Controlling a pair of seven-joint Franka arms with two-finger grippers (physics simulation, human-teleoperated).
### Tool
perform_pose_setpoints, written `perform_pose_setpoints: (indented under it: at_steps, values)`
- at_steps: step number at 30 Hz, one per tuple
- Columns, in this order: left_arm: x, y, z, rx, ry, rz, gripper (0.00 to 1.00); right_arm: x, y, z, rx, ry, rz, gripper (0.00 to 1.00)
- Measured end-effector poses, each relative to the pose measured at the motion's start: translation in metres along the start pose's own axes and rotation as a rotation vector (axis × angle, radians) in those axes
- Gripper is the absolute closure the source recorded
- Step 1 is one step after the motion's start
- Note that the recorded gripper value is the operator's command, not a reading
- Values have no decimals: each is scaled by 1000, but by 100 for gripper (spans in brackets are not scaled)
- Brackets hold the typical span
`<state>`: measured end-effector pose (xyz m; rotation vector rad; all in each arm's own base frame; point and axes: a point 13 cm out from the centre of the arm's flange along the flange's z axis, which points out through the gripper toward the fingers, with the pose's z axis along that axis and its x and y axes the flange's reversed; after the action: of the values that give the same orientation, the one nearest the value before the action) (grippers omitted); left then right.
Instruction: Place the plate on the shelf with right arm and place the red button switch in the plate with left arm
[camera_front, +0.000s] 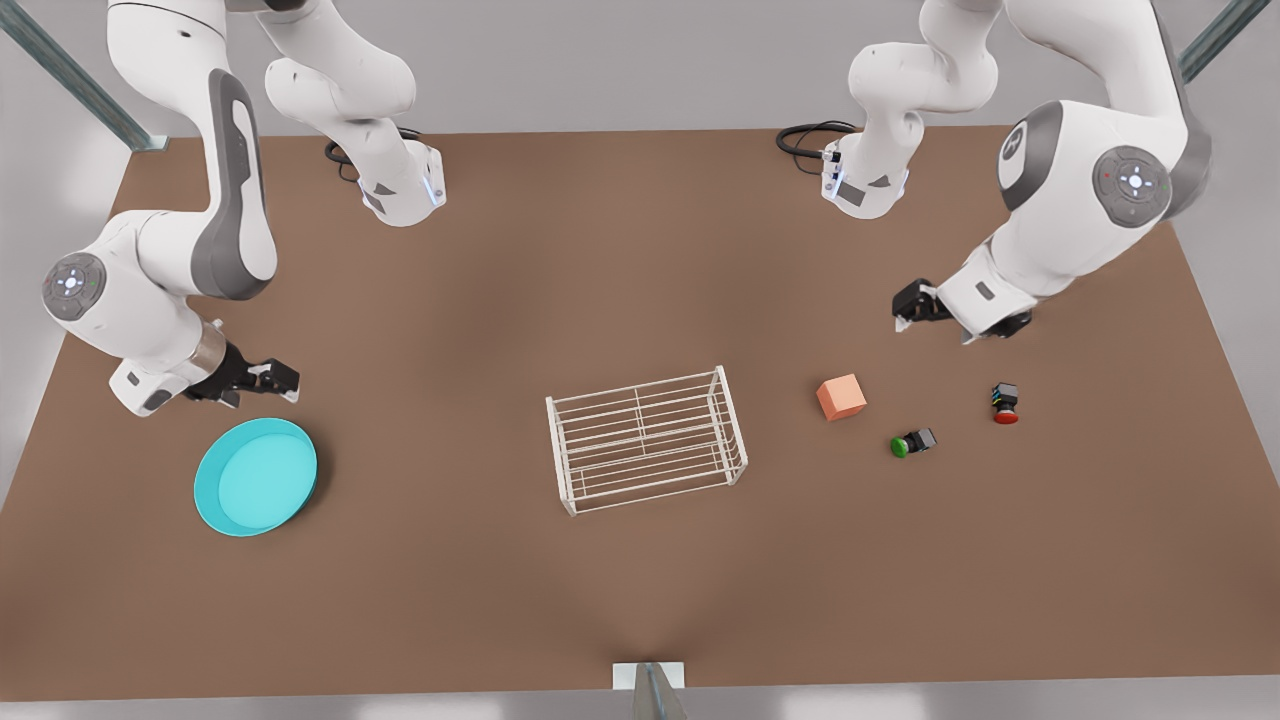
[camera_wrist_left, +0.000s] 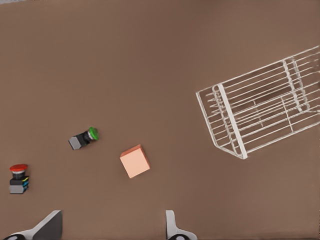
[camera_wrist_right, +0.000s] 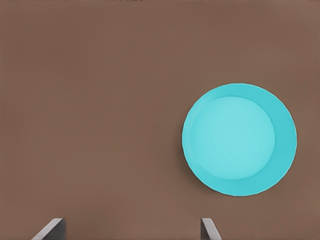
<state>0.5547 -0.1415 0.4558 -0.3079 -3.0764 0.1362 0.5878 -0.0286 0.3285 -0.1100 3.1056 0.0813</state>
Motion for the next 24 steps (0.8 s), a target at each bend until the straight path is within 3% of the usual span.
perform_pose_setpoints:
  at_steps: [4, 11, 15, 24]
  values:
    - [2, 5, 6, 5, 18, -23, 0, -8, -13, 14, 21, 10, -16, 0]
    - [12, 52, 8, 8, 47, -123, 0, -27, -164, 59, -105, 11, 234, 0]
    - [15, 44, 9, 5, 60, -116, 0, -40, -165, 114, -252, 15, 141, 0]
    - [19, 27, 15, 0, 85, -101, 0, -48, -252, 162, -112, -24, 0, 2]
